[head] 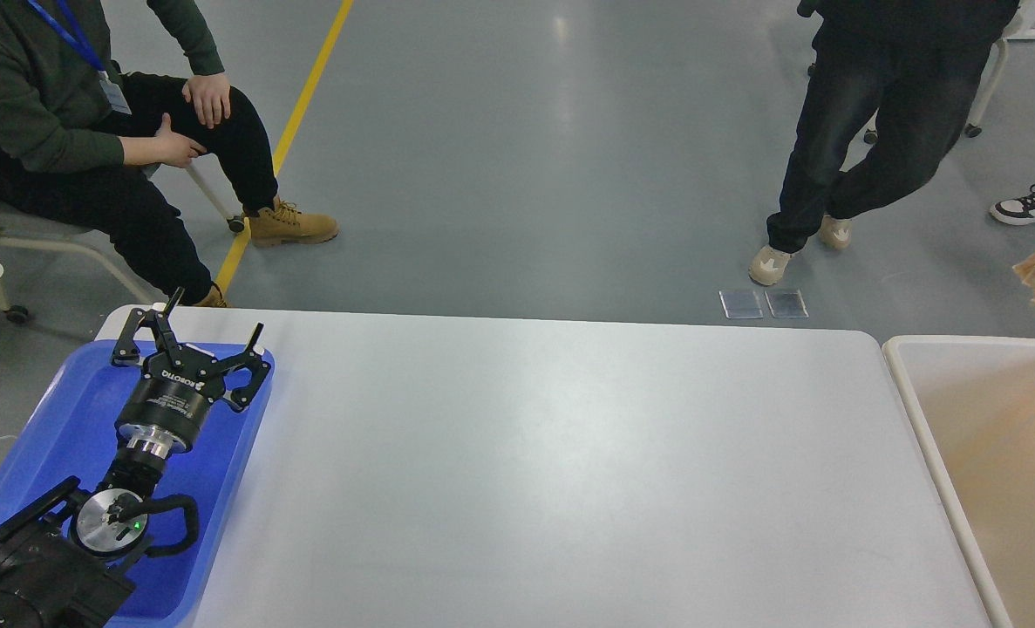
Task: Tidy desktop
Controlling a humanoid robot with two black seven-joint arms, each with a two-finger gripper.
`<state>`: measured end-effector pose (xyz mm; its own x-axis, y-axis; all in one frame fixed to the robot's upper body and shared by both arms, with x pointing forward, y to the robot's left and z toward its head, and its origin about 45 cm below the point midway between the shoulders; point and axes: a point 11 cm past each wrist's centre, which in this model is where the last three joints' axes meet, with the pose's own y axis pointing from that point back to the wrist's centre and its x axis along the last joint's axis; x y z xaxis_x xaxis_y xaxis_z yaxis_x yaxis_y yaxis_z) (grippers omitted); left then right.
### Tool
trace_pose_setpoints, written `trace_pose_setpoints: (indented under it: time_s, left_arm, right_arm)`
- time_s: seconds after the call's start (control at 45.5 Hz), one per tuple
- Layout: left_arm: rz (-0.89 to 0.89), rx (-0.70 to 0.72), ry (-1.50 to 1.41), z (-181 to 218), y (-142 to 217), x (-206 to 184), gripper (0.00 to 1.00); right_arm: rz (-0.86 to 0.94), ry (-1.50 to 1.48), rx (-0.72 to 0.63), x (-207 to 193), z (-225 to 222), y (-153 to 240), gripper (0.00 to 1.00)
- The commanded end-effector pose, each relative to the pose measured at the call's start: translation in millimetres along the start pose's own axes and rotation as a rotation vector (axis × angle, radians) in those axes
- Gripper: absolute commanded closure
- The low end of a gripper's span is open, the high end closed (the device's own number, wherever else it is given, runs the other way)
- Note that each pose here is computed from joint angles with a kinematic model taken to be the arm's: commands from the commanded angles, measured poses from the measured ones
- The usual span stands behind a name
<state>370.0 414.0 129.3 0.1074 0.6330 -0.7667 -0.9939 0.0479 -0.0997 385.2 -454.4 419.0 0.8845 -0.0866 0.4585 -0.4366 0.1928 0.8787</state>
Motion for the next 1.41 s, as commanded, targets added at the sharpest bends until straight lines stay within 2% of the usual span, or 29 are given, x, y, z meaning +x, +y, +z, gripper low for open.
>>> trace_pose_setpoints:
  time_s: [0.0, 0.132, 0.308, 0.527, 0.703, 0.923, 1.209, 1.385]
  left_arm:
    - [0.001, -0.001, -0.001, 0.7, 0.2, 0.3, 0.01]
    - [0.000, 0.000, 0.000, 0.0, 0.1, 0.1, 0.01]
    - [0.001, -0.001, -0.001, 0.7, 0.2, 0.3, 0.01]
    - [-0.001, -0.001, -0.001, 1.0, -0.4, -0.2, 0.01]
    - [-0.001, -0.001, 0.000, 0.2, -0.5, -0.4, 0.01]
    - [-0.001, -0.002, 0.000, 0.4, -0.5, -0.4, 0.01]
    - [0.000, -0.002, 0.000, 0.4, -0.5, -0.2, 0.01]
    - [0.000, -0.002, 0.000, 0.4, -0.5, -0.2, 0.01]
  right_arm:
    - [0.099, -0.136, -0.037, 5.0, 46.4, -0.9, 1.00]
    - [0.275, -0.261, -0.093, 14.9, 85.1, -18.9, 1.00]
    - [0.527, -0.610, -0.138, 15.9, 135.5, -50.0, 1.00]
    - [0.727, -0.928, -0.112, 10.2, 132.2, -102.4, 1.00]
    - [0.735, -1.155, -0.150, -29.4, 127.9, -159.0, 1.00]
    - [0.640, -1.302, -0.170, -87.7, 103.9, -217.5, 1.00]
    - [0.524, -1.588, -0.114, -136.7, 67.0, -260.0, 1.00]
    - [0.484, -1.637, -0.125, -158.0, 53.6, -274.2, 1.00]
